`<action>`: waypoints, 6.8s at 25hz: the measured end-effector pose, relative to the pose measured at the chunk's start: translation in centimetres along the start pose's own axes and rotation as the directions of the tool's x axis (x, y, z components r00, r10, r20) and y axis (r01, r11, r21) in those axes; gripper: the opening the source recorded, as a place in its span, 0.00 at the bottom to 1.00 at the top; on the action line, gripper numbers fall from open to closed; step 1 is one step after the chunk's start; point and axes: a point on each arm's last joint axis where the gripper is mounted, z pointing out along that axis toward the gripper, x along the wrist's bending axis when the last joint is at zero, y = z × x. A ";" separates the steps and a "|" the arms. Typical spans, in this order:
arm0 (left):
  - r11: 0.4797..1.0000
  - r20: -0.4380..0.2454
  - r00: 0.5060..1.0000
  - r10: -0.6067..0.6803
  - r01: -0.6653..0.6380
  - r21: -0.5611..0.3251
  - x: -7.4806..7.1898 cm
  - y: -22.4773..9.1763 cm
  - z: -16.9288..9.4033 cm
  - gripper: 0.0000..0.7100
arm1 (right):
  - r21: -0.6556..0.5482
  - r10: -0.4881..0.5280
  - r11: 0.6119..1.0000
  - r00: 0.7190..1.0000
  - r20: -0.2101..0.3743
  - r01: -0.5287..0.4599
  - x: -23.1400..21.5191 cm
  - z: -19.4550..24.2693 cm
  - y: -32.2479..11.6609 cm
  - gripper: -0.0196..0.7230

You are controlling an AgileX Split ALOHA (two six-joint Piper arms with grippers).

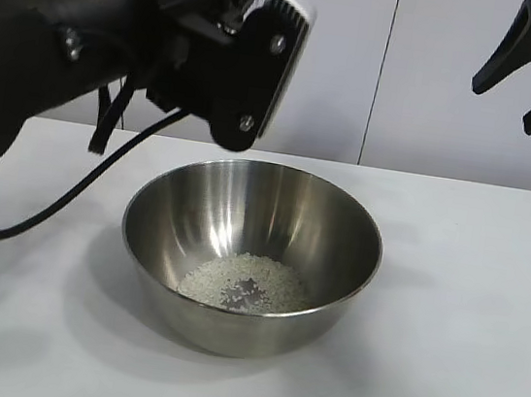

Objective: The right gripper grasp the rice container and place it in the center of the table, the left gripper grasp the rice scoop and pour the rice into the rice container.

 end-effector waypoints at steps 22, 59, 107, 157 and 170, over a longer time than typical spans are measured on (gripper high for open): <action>0.999 -0.014 1.000 0.016 -0.016 -0.033 0.0 0.3 -0.1 0.00 | -0.002 0.000 1.000 1.000 0.000 0.000 0.0 0.0 0.0 0.58; -0.376 -0.057 -0.408 -0.911 0.766 0.522 3.9 -19.1 2.2 0.00 | -0.003 0.001 1.000 1.000 -0.001 -0.001 0.0 0.0 0.0 0.58; 0.006 0.244 -0.273 -0.931 0.655 0.756 -20.2 -18.8 -3.5 0.00 | -0.071 -0.013 0.997 1.000 0.011 0.014 -0.1 0.0 0.7 0.58; -0.887 -0.546 -0.706 -0.451 0.287 0.362 -9.7 -24.0 -4.1 0.49 | -0.077 -0.024 0.997 1.000 0.013 0.025 -0.1 0.0 0.7 0.58; -0.438 -0.072 -0.643 -0.762 0.430 0.790 3.7 -20.1 5.2 0.55 | -0.017 -0.051 0.999 0.999 0.002 0.051 0.0 0.0 0.2 0.58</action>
